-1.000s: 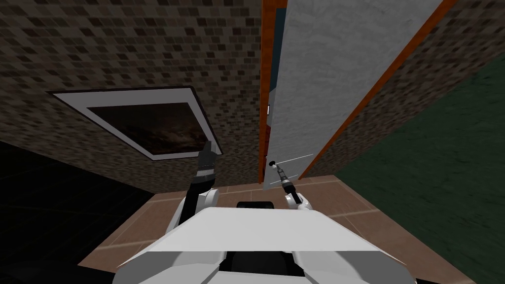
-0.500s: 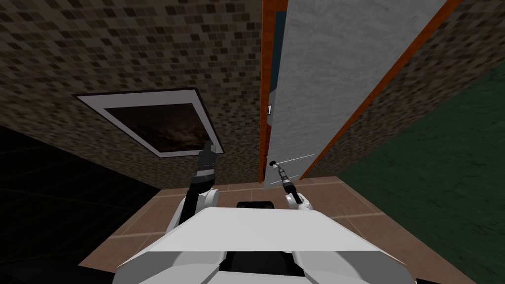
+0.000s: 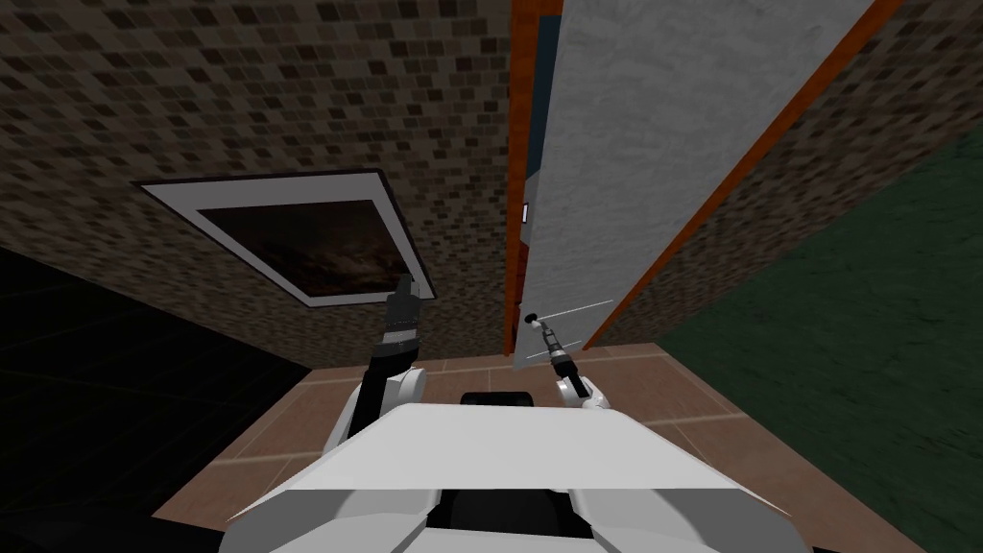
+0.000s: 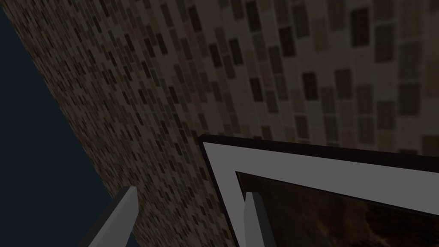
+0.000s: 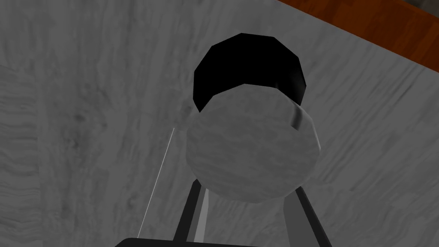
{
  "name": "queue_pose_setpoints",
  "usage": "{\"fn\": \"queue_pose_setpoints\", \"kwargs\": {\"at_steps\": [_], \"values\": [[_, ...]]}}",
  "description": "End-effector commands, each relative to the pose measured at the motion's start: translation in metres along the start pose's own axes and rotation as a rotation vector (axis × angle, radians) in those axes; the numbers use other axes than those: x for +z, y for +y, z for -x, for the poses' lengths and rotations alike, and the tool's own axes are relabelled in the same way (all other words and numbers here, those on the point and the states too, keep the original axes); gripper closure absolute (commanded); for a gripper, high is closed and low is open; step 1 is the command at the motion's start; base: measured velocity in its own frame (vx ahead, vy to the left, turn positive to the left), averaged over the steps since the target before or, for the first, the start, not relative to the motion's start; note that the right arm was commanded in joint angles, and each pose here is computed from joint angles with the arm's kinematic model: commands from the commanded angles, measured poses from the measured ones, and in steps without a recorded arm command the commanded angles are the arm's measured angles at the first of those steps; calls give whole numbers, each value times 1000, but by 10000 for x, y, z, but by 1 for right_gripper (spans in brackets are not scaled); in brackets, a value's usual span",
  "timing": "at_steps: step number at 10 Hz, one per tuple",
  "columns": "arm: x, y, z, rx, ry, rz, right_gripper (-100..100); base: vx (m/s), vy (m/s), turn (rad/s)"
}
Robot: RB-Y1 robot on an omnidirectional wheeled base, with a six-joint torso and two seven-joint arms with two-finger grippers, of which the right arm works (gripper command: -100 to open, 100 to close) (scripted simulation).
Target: Pull the door open
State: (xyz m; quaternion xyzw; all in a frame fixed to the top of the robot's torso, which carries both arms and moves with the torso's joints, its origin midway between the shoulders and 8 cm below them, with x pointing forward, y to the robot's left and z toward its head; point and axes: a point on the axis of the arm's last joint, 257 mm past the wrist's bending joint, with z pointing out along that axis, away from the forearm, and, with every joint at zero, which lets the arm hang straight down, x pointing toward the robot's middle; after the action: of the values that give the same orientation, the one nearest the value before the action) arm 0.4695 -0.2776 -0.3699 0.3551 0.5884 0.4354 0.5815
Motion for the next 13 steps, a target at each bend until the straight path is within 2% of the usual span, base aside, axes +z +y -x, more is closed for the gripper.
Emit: {"fn": "queue_pose_setpoints", "kwargs": {"at_steps": [1,2,9,10,11,13], "values": [[12,39,-292,22,38,12,100,4,-11,-13],[26,-4,-26,40,-1,0,100,-20,-28,14],[36,-9,-21,225,-10,-2,100,-50,-12,53],[36,-9,-21,225,-10,-2,100,-32,-12,34],[39,-11,-20,266,-12,-2,100,-37,-10,83],[39,-11,-20,266,-12,-2,100,-24,-3,1]]}}
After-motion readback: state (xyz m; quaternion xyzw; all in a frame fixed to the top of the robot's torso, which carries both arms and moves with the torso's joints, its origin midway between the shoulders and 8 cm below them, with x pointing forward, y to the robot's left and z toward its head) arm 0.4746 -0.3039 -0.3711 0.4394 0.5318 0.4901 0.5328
